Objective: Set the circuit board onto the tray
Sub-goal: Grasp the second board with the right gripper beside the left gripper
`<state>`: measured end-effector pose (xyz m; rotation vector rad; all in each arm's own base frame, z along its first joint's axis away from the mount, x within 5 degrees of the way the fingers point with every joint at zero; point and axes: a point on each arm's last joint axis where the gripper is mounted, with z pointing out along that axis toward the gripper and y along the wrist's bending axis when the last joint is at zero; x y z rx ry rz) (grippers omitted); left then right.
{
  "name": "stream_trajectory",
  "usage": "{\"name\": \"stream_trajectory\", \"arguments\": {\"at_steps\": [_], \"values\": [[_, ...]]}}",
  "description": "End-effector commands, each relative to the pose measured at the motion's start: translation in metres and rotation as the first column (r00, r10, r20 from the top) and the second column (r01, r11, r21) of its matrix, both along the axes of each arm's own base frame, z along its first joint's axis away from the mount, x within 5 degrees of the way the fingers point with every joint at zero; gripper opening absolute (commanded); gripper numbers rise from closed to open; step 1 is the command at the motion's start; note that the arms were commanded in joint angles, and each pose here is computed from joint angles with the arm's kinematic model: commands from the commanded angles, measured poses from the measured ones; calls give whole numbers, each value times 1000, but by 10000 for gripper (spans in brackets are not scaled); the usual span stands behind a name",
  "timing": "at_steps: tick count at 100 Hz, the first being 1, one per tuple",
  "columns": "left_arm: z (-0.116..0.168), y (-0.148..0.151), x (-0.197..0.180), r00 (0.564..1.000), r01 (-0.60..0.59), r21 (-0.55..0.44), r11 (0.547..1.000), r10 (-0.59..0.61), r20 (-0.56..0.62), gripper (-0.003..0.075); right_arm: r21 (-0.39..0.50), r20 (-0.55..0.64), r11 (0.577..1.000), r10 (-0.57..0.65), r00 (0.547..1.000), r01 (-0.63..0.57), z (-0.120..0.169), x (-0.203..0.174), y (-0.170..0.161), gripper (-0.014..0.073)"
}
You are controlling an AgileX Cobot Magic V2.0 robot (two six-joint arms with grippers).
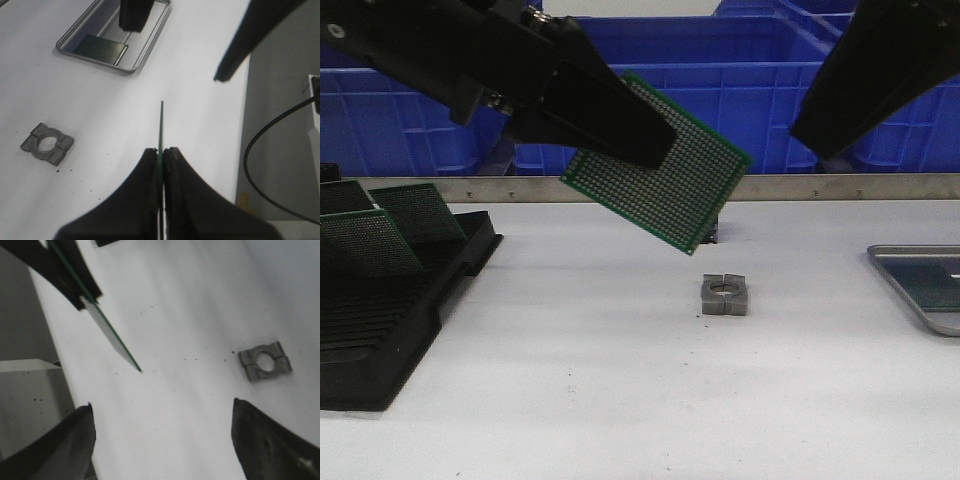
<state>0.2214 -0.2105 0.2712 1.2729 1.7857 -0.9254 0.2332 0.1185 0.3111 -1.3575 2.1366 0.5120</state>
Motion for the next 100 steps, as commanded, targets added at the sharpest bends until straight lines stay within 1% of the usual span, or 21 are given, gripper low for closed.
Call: {"name": "stream_trajectory", "arguments": {"at_steps": [1,15,25,30,35,42,61,68,72,76,81,86,91,95,98,100], "values": [[22,-8,-5,1000,4,-111,994,-5,-3,-17,53,25,997,48,999,-49,11,-5,12,578],[24,-9,-8,999,36,-142,989,-37,-9,-17,54,-31,995,90,995,-88,-1,-2,25,578],[25,-10,-10,997,76,-146,986,-74,20,-17,65,-68,993,105,992,-101,-11,2,32,578],[25,-10,-10,997,77,-146,986,-74,20,-17,74,-73,991,117,990,-112,-13,4,34,564],[25,-10,-10,997,77,-146,986,-74,20,-17,83,-70,989,128,989,-122,-14,5,36,525],[25,-10,-10,997,77,-146,986,-74,20,-17,101,-66,987,134,989,-127,-13,4,37,432],[25,-10,-11,997,80,-146,986,-79,17,-17,104,-80,985,145,986,-136,-13,3,37,69],[25,-10,-11,996,84,-145,986,-82,20,-16,104,-85,985,149,985,-140,-13,2,37,-35],[25,-10,-11,996,84,-145,986,-82,20,-16,104,-89,984,152,984,-143,-13,2,37,-77],[25,-10,-11,996,87,-146,985,-85,19,-11,104,-92,984,155,984,-145,-13,1,37,-66],[25,-10,-12,996,93,-148,985,-92,19,19,104,-93,984,157,983,-147,-13,1,37,-68],[25,-10,-13,994,108,-149,983,-104,29,80,104,-97,983,160,982,-150,-13,1,37,-69],[25,-10,-13,991,130,-145,981,-123,60,181,104,-106,982,166,980,-155,-13,0,37,-69],[26,-11,-13,990,133,-147,980,-125,61,255,105,-119,981,173,978,-161,-13,-2,37,-69],[26,-11,-13,990,133,-147,980,-125,61,328,106,-136,980,179,974,-166,-14,-3,37,-69],[26,-11,-13,990,133,-147,980,-125,61,356,106,-143,980,182,973,-168,-14,-4,37,-69]]}}
